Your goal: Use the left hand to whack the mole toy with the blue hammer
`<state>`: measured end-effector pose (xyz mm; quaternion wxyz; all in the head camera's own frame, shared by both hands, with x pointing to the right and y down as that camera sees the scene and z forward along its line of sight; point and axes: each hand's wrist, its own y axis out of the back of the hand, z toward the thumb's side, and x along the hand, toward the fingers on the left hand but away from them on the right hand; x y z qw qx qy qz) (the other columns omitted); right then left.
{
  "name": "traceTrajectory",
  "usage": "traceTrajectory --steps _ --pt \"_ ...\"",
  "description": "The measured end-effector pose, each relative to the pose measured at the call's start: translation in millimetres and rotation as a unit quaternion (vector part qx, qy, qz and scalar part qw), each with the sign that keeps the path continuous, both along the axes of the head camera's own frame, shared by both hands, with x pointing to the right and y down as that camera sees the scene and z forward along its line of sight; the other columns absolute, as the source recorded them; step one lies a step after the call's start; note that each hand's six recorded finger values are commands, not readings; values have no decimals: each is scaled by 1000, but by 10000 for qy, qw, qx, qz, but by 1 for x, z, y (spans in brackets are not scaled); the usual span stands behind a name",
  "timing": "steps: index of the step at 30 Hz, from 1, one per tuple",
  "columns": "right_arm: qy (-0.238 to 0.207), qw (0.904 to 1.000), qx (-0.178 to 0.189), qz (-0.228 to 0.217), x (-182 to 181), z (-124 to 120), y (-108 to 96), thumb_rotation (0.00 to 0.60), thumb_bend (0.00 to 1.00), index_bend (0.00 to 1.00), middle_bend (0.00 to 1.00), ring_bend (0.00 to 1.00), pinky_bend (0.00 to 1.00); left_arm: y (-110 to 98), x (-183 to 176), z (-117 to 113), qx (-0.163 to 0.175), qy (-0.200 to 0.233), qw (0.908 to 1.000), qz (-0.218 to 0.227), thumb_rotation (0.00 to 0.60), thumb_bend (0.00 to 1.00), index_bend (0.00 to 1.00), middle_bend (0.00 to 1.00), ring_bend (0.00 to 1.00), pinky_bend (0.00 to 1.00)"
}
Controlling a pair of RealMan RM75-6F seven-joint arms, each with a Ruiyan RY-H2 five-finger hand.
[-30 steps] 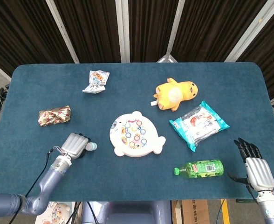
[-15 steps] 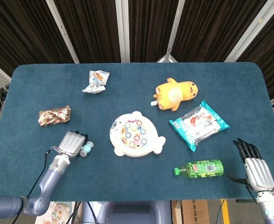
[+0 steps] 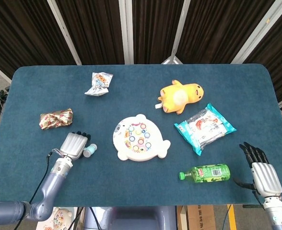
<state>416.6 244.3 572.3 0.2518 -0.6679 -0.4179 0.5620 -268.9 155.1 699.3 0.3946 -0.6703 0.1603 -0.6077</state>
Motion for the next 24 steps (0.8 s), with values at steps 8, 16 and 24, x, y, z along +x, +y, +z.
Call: traceTrajectory --steps 8,16,24 --pt "3 10000 -8 -1 0 0 0 600 192 0 0 0 0 -4 0 -3 41 34 9998 -213 600 226 324 332 296 445" --pt "13 10000 -17 -8 0 0 0 600 191 0 0 0 0 -7 0 -4 160 75 9995 -275 600 223 317 331 296 445" --pt "15 10000 -24 -4 0 1 0 600 192 0 0 0 0 -13 0 -8 275 102 9991 -320 600 223 318 331 296 445"
